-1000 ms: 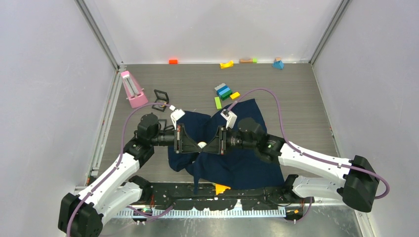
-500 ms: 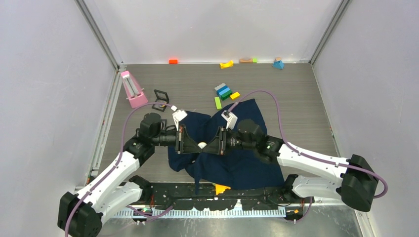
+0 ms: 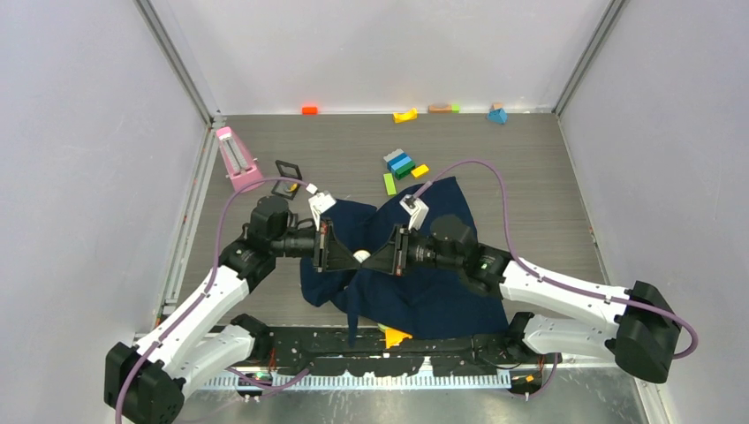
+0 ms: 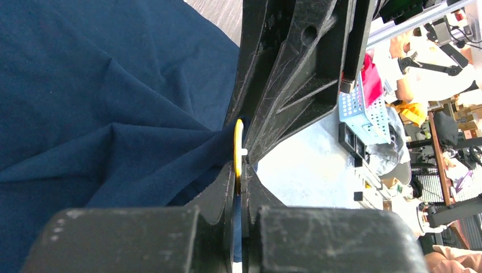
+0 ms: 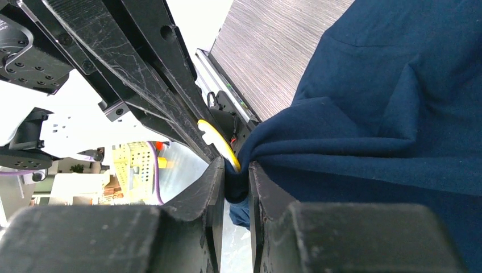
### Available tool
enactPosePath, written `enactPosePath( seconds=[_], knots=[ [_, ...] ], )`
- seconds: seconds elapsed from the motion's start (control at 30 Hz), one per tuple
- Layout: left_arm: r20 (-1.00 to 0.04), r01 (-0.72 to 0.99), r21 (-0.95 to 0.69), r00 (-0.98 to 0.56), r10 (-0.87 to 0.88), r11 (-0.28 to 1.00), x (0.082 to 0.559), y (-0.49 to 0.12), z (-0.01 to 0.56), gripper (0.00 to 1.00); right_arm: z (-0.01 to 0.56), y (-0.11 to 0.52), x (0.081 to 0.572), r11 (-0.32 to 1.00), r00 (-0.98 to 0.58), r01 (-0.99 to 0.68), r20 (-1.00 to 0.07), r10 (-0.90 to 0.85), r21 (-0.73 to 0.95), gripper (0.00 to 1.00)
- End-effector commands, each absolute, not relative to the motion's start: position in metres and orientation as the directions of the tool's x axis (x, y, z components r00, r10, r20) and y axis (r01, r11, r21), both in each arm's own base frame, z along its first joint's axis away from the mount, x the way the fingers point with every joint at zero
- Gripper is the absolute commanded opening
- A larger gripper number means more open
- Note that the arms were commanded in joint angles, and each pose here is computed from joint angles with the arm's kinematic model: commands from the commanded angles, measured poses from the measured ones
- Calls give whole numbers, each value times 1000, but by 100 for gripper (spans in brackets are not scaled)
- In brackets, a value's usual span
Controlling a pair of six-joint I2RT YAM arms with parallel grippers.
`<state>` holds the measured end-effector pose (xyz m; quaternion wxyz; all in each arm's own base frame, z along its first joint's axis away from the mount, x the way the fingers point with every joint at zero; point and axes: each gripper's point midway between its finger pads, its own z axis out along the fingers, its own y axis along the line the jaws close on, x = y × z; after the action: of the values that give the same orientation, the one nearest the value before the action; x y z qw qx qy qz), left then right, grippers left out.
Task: Pin the brooch onto the clothing
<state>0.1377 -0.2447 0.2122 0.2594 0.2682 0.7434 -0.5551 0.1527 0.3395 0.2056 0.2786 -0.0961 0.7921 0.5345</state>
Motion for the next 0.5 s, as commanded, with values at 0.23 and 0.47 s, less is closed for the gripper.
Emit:
enactPosePath(
  seconds=[0.23, 0.47],
  knots=[
    [-595, 628, -764, -774, 217, 147, 103, -238, 217, 0, 215, 308, 197, 538, -700, -471, -667, 256, 700, 25],
    [-596, 635, -727, -773, 218, 263, 115, -232, 202, 0, 224, 299, 182, 543, -701, -514, -690, 181, 664, 49]
  ],
)
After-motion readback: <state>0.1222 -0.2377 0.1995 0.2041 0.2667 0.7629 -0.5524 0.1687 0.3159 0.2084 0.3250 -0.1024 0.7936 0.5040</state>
